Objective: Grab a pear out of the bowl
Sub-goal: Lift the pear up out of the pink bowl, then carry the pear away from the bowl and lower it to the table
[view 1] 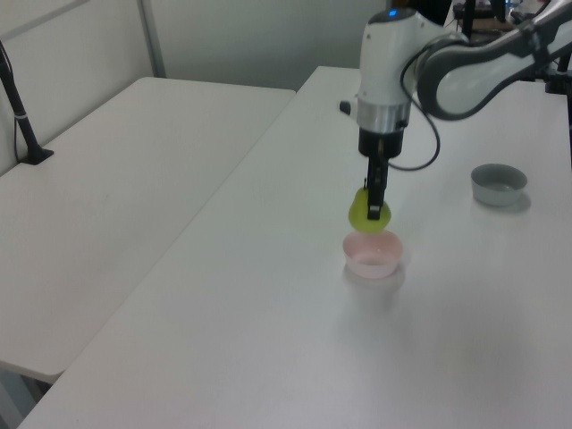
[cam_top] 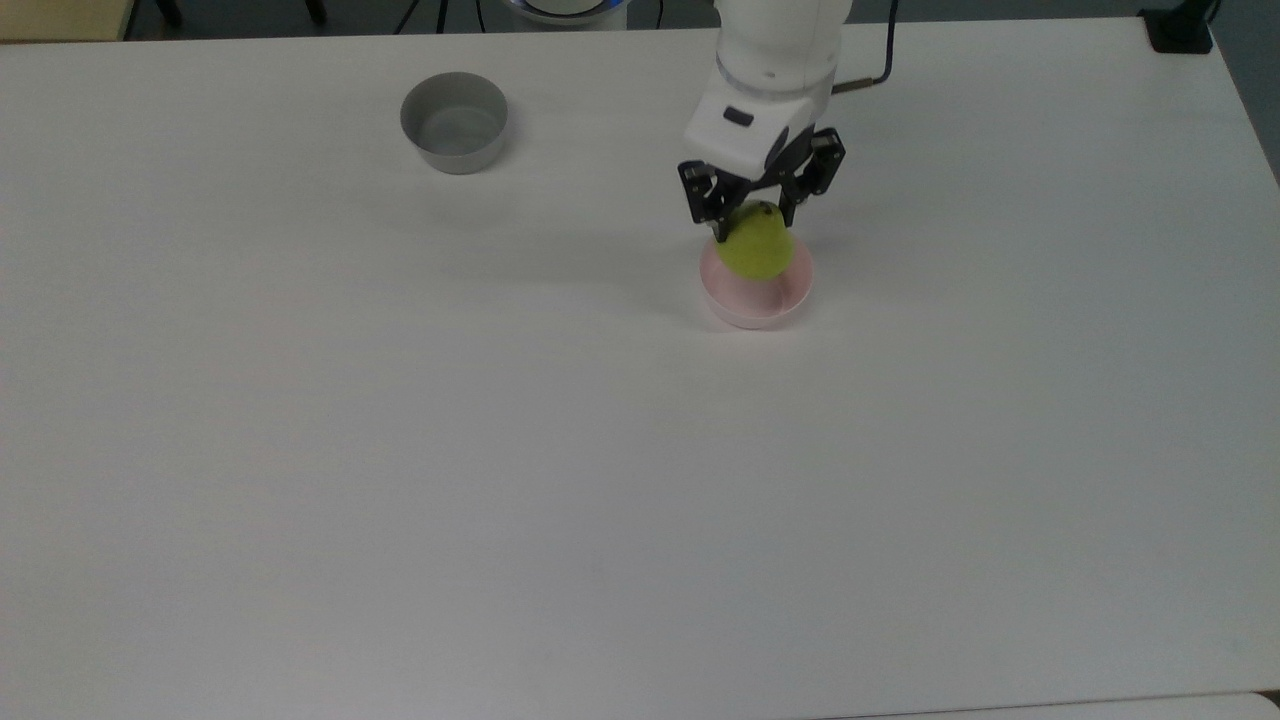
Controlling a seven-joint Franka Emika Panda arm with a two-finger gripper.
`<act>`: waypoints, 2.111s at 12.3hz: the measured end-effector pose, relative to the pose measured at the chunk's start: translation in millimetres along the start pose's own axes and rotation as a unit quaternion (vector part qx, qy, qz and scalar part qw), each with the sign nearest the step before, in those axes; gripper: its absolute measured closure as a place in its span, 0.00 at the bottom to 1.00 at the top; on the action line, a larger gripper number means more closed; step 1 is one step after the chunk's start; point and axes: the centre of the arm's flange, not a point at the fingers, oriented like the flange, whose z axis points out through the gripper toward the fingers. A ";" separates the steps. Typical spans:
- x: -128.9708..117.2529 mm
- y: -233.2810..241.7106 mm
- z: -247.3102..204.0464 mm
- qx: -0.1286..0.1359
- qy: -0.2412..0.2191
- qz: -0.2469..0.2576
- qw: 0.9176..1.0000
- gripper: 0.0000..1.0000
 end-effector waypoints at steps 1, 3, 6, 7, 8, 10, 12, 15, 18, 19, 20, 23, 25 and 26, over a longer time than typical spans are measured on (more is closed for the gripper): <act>-2.5 4.5 -12.6 -0.002 0.002 0.004 1.000 0.36; -8.3 23.0 -43.6 -0.008 0.002 0.010 1.000 0.36; -20.4 57.5 -91.5 -0.015 0.002 0.024 1.000 0.36; -26.5 71.8 -109.8 -0.017 -0.001 0.032 0.999 0.36; -30.4 81.6 -123.5 -0.018 -0.006 0.036 0.999 0.36; -32.7 93.9 -141.7 -0.019 -0.010 0.042 0.999 0.36; -35.0 109.9 -158.7 -0.020 -0.008 0.045 0.999 0.36; -46.5 157.2 -180.0 -0.025 0.002 0.024 0.999 0.36; -56.6 196.5 -183.1 -0.021 0.003 0.001 1.000 0.36; -60.9 213.8 -183.6 -0.012 0.008 -0.012 1.000 0.36; -62.9 230.4 -184.4 -0.005 0.023 -0.012 1.000 0.36; -53.9 272.3 -162.2 -0.012 0.049 0.013 0.999 0.36; -40.0 293.3 -130.2 -0.017 0.057 0.027 0.998 0.36; -31.1 303.4 -109.1 -0.015 0.062 0.036 0.997 0.36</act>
